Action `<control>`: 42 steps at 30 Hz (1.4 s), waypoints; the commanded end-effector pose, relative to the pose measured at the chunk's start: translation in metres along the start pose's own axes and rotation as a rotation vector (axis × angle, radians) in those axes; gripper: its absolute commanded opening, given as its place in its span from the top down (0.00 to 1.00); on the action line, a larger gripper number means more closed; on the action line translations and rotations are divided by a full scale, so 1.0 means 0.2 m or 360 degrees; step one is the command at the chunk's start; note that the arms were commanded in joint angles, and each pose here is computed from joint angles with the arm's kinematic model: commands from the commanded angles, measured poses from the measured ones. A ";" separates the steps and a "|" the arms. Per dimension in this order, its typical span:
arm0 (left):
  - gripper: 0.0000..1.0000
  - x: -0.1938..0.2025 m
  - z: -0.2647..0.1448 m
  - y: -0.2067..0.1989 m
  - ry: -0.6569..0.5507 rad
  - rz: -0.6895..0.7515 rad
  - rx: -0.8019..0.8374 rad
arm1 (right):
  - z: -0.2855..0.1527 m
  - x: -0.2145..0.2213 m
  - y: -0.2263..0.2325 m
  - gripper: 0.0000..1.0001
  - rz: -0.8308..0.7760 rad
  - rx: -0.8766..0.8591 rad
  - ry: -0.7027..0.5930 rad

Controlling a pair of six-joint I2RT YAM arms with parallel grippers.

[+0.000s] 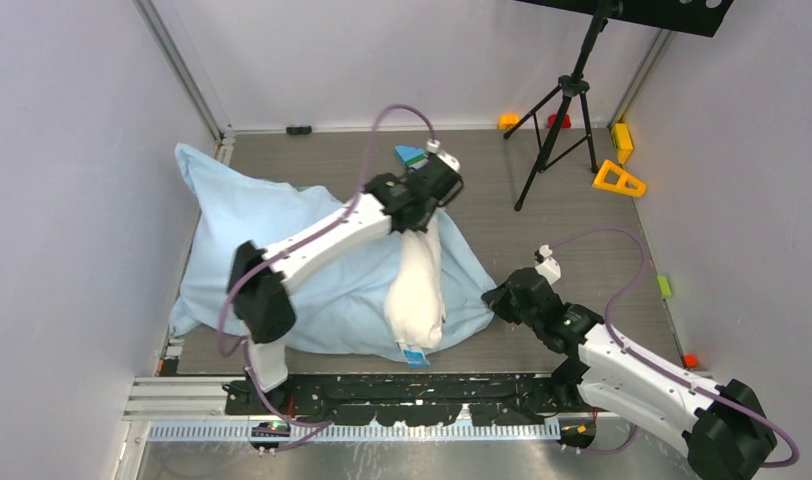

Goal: Put the pillow into the pillowcase

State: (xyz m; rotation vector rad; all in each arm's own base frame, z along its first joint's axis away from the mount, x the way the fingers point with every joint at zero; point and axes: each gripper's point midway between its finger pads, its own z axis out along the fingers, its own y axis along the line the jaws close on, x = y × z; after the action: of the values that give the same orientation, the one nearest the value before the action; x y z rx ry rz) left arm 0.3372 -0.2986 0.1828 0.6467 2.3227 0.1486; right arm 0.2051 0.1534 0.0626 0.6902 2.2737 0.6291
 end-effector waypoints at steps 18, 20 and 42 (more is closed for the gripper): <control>1.00 -0.33 -0.63 0.15 -0.0693 -0.0386 0.0886 | -0.45 -0.45 0.27 0.53 -0.0492 -0.0048 -0.0377; 1.00 -0.35 -0.65 0.13 -0.0693 -0.0412 0.0946 | -0.50 -0.44 0.39 0.55 -0.0504 -0.0233 -0.0343; 1.00 -0.39 -0.74 0.12 -0.0664 -0.0514 0.1121 | 0.24 -0.17 0.82 0.38 -0.0854 -0.0617 -0.0357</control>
State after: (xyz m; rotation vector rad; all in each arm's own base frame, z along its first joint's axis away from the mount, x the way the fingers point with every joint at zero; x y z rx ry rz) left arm 0.2979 -0.2913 0.2910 0.5389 2.1647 -0.7601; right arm 0.2851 0.2514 0.1194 -0.0282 2.1041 0.6515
